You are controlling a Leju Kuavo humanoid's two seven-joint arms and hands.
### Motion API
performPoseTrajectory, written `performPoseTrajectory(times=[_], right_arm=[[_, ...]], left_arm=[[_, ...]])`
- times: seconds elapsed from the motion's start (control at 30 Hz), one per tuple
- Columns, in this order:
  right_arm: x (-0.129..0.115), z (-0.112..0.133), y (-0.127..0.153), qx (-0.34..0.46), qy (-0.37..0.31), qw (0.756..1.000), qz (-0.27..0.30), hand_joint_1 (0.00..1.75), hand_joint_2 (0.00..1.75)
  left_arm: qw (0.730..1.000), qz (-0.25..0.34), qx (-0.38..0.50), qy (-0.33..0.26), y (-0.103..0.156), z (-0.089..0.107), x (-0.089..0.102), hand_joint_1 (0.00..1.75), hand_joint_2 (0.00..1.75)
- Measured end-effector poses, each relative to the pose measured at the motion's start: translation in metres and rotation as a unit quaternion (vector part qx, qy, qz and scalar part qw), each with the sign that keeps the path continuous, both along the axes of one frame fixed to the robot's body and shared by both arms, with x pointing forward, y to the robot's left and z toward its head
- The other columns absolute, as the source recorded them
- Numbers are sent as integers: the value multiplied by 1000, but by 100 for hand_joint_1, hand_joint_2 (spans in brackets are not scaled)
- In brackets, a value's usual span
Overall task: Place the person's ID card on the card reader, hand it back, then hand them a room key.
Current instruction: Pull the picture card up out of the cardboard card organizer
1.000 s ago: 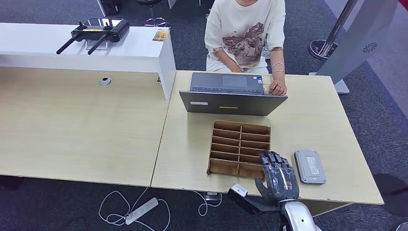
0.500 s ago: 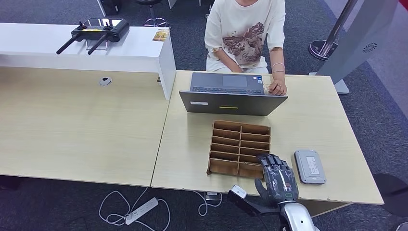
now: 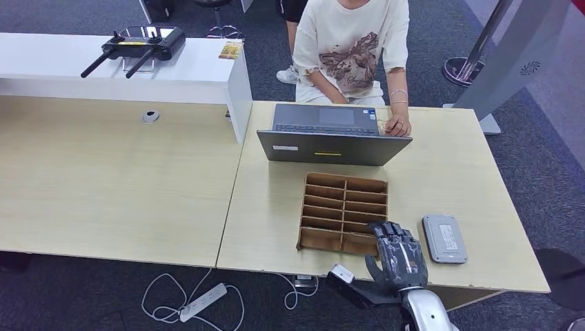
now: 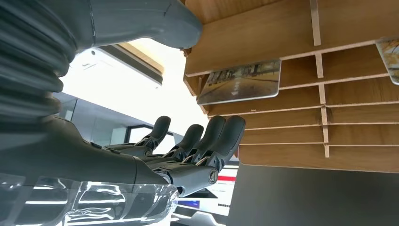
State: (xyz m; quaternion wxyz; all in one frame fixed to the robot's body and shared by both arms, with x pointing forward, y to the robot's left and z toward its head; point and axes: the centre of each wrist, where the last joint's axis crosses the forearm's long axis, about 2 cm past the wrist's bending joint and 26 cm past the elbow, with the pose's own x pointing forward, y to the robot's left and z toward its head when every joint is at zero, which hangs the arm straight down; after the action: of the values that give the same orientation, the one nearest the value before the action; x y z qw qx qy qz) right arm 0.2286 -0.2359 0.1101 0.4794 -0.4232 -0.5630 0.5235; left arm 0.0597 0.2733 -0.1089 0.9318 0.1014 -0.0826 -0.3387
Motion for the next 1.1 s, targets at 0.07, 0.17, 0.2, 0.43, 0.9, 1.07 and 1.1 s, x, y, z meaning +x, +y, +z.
performPoseTrajectory(times=[0.07,0.17,0.2,0.43,0.9,1.07,1.1], right_arm=[[2,0,0,-1,-1,1000,3,65,175],[5,1,2,-1,-2,1000,8,64,175],[6,0,2,-2,-2,1000,9,66,175],[11,0,5,0,0,1000,17,71,175],[16,0,9,-3,0,1000,25,124,175],[18,2,11,-1,-3,1000,25,133,175],[18,3,12,0,-4,1000,25,134,175]], left_arm=[[1000,0,0,-1,0,0,1,0,0],[1000,0,0,-1,0,0,1,0,0],[1000,0,0,-1,0,0,1,0,0],[1000,2,-1,-2,0,0,2,0,0],[1000,-2,-3,-1,-1,1,5,0,0],[1000,-2,-3,-1,0,1,6,0,0],[1000,-2,-3,-1,0,1,6,0,0]])
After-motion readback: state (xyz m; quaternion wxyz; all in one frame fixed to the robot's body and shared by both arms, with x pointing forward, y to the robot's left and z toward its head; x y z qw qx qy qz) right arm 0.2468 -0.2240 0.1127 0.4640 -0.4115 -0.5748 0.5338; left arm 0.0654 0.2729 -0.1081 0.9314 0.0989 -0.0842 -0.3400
